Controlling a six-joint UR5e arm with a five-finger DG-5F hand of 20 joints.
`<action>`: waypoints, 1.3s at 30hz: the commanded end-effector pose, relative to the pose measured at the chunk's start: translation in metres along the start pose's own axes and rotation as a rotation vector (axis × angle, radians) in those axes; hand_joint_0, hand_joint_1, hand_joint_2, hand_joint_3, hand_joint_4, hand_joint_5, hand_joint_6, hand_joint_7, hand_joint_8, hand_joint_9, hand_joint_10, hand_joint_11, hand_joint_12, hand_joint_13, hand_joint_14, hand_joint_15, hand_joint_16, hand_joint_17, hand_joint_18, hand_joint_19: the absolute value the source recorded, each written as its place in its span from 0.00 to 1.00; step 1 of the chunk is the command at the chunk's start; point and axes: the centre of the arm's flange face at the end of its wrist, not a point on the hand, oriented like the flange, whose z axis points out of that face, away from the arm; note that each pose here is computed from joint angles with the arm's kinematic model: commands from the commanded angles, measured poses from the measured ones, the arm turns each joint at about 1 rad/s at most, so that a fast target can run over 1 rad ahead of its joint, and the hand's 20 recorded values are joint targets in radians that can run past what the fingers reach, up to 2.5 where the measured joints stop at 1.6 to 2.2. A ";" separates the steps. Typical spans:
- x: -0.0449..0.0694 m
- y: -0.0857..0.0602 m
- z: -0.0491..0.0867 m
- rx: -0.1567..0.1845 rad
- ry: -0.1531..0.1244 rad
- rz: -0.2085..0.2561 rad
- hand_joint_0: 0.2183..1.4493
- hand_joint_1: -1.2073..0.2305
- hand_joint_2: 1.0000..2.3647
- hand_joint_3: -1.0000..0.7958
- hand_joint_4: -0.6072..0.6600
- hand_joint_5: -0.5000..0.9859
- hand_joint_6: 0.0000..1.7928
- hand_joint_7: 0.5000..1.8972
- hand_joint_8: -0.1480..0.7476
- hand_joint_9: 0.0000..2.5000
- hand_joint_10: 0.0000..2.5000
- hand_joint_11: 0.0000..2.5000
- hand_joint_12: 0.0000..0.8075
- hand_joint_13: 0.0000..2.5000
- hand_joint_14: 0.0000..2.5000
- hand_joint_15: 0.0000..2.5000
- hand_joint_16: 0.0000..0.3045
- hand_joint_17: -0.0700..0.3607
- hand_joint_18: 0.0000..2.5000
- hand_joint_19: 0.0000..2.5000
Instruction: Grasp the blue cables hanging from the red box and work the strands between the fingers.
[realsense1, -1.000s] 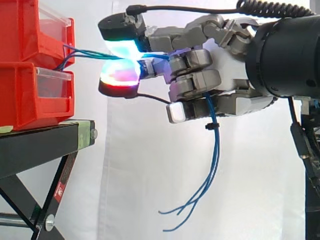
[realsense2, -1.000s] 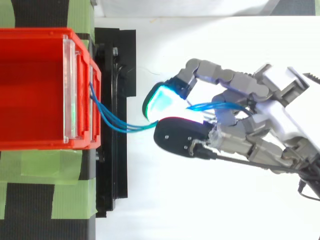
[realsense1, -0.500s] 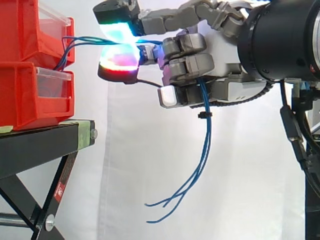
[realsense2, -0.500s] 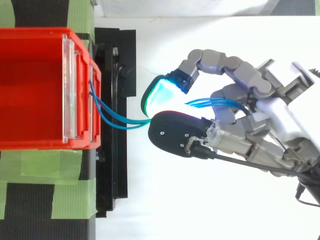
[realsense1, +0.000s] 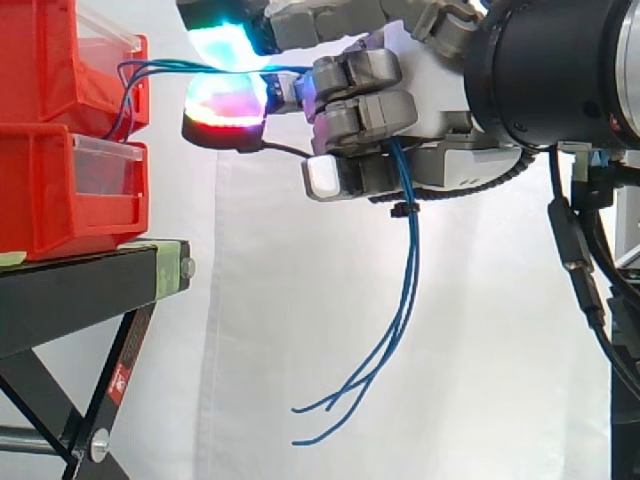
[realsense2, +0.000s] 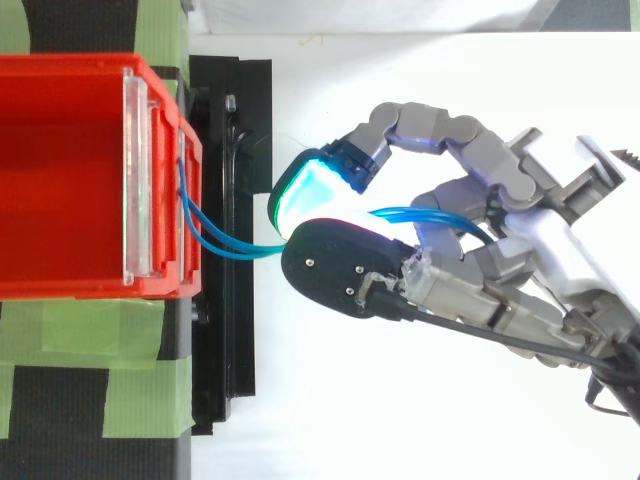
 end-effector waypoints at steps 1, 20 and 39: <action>0.000 0.000 0.001 0.000 -0.001 0.000 0.74 0.30 0.01 0.48 0.62 0.30 0.72 0.35 0.58 0.62 1.00 1.00 0.67 0.70 1.00 0.63 0.65 0.51 0.82 0.32; 0.000 0.000 -0.001 0.003 -0.003 0.006 0.64 0.42 0.00 0.48 0.72 0.61 0.01 0.36 0.58 0.62 1.00 1.00 0.67 0.70 1.00 0.63 0.65 0.51 0.82 0.32; -0.001 -0.001 0.000 0.002 0.000 -0.012 0.42 0.39 0.00 0.01 0.66 0.56 0.00 0.59 0.58 0.62 1.00 1.00 0.67 0.70 1.00 0.63 0.65 0.51 0.82 0.32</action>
